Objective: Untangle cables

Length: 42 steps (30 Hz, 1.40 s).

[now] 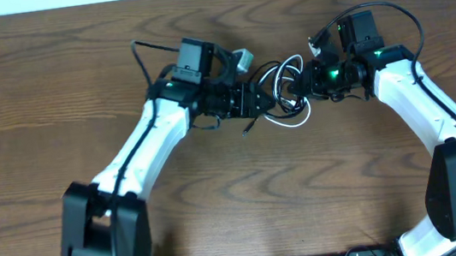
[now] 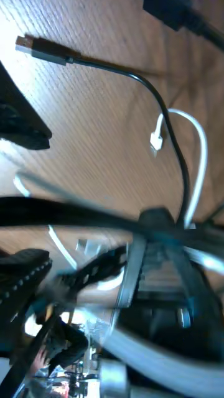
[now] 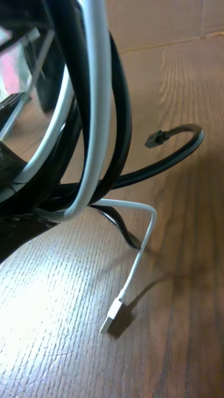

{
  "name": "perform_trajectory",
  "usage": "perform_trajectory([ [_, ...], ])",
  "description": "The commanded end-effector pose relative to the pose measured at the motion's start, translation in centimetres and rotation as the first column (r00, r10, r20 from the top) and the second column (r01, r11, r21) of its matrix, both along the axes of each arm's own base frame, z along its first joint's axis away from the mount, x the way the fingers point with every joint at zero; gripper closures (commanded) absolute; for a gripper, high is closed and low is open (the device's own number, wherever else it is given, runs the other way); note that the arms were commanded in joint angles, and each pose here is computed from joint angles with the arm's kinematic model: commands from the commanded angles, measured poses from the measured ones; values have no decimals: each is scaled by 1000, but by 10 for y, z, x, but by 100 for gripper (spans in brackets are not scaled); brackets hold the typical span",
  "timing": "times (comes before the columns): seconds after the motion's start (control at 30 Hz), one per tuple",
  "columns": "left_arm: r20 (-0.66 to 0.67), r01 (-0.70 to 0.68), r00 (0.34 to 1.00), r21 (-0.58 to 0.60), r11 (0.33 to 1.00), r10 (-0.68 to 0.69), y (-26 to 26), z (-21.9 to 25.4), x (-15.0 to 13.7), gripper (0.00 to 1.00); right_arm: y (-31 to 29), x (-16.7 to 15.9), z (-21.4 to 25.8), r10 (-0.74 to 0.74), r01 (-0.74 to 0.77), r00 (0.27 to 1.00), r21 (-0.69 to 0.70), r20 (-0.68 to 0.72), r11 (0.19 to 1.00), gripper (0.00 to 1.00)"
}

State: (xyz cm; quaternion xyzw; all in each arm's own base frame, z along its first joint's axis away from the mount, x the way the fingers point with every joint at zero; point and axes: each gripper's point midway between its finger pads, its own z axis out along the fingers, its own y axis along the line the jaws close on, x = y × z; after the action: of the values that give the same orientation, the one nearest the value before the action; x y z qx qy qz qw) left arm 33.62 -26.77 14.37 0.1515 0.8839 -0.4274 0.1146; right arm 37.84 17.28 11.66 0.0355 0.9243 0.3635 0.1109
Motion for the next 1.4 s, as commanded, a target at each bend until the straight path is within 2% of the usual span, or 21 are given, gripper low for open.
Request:
perform_trajectory([
  [0.0,8,28,1000,-3,1000,-28,-9,-15,7,58,2,-3,12,20,-21,999,28,25,999,98],
  [0.07,25,25,999,-4,1000,-25,-11,-18,12,81,1,-3,11,17,-17,1000,23,21,1000,98],
  [0.1,40,18,999,-1,1000,-18,-10,-17,15,90,-1,-3,9,13,-13,1000,14,17,1000,98],
  [0.13,57,9,998,3,1000,-9,-8,-17,19,92,-3,-3,7,5,-5,1000,-3,13,1000,98],
  [0.27,98,-33,995,-20,999,34,-1,0,31,93,-35,-6,-18,-95,86,995,-204,-34,975,97],
  [0.37,124,-87,988,-25,996,89,11,17,38,92,-78,-14,-39,-240,190,969,-433,-64,881,96],
  [0.47,157,-120,980,-43,992,126,23,37,42,92,-102,-21,-46,-306,224,950,-548,-61,806,94],
  [0.6,182,-149,971,-58,987,157,35,55,42,92,-108,-24,-47,-315,223,947,-579,-62,784,90],
  [0.73,169,-170,969,-66,983,179,43,63,40,92,-113,-24,-48,-325,230,944,-600,-54,767,80],
  [0.83,169,-172,968,-75,982,183,47,68,39,92,-128,-29,-48,-371,253,928,-660,-41,707,69],
  [1.2,243,-186,947,-109,977,207,57,100,34,92,-166,-44,-47,-439,260,898,-786,-17,561,57],
  [1.37,266,-238,927,-120,964,262,80,118,34,93,-168,-45,-47,-450,267,893,-784,-18,561,41],
])
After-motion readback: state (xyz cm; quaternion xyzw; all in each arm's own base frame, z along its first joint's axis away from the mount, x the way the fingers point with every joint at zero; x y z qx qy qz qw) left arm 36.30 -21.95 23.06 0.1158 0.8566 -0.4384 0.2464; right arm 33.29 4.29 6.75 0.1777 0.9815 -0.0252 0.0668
